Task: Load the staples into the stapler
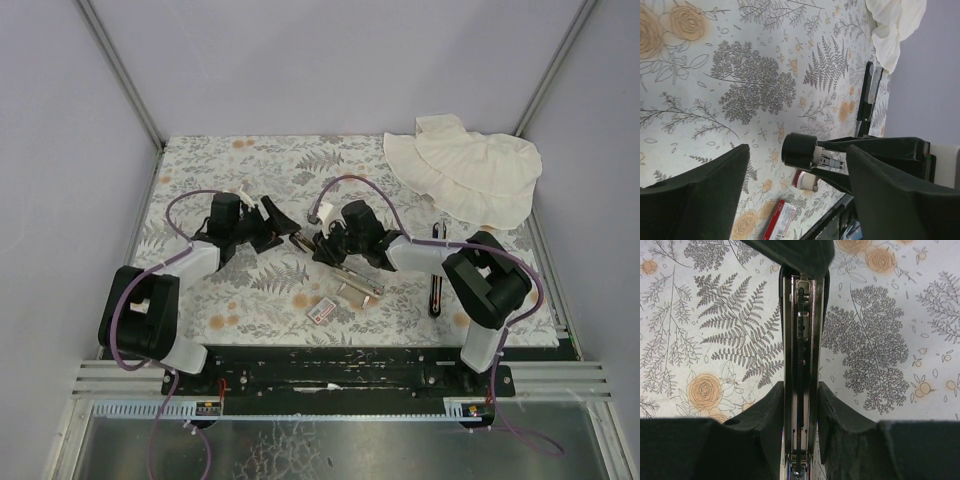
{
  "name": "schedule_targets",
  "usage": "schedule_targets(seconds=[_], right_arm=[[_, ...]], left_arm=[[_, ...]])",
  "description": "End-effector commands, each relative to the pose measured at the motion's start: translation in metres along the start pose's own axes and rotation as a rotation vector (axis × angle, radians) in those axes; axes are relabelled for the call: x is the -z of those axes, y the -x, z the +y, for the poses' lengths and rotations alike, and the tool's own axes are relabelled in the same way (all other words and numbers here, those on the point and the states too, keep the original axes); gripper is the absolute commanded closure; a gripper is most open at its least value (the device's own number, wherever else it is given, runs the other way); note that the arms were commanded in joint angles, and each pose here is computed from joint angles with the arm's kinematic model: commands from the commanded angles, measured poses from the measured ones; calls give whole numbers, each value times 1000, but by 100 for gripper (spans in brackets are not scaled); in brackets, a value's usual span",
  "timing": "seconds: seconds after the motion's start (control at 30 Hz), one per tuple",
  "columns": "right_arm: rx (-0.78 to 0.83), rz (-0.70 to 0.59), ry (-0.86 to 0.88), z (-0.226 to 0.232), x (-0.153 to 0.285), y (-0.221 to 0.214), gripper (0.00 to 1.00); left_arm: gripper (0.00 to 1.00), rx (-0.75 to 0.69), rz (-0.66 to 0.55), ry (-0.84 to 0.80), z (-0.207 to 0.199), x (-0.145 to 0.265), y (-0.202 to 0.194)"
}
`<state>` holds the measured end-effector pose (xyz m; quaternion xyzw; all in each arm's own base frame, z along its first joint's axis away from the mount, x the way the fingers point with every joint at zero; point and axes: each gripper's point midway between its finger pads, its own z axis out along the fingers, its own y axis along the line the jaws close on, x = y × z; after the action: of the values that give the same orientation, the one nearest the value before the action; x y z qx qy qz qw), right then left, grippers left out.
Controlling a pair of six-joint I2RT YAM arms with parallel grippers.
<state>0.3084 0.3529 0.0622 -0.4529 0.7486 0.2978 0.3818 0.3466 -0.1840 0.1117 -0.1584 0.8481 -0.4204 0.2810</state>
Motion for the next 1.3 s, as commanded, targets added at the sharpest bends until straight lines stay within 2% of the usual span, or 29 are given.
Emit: schedule_targets(seconds=[0.0,0.23,0.37,0.43,0.57,0.73,0.8,0.93,1.03,1.13,1.27], right_arm=[[107,-180,16,6,13,58,86],[115,-182,18,7,13,56,87],[116,-181,-2,4,15,58,86],[95,-172,-32,-1,17,59,79],[34,-163,-133,-15,29,67,52],[-122,-231,-256,-30,78,86,27],[-258,-244,-337,-45,101,77,23],[-583,-199,-480,-68,148,31,23],[-768,-138,-496,-69,163,-14,26],[-928,-113,-437,-60,163,-42,32],[-1040,-134,-328,-49,149,-50,40]], left_arm=[[28,-15,5,-129,-24,-6,6],[53,-25,43,-135,-27,-15,0],[72,-46,59,-134,-30,-19,-3],[82,-63,62,-134,-31,-20,-6],[96,-91,43,-135,-36,-18,-6],[100,-129,-44,-127,-46,-6,6],[100,-153,-98,-109,-49,2,14],[100,-196,-198,-56,-52,20,30],[100,-228,-237,-20,-51,30,35],[100,-252,-244,23,-46,36,37],[100,-266,-241,66,-37,40,34]])
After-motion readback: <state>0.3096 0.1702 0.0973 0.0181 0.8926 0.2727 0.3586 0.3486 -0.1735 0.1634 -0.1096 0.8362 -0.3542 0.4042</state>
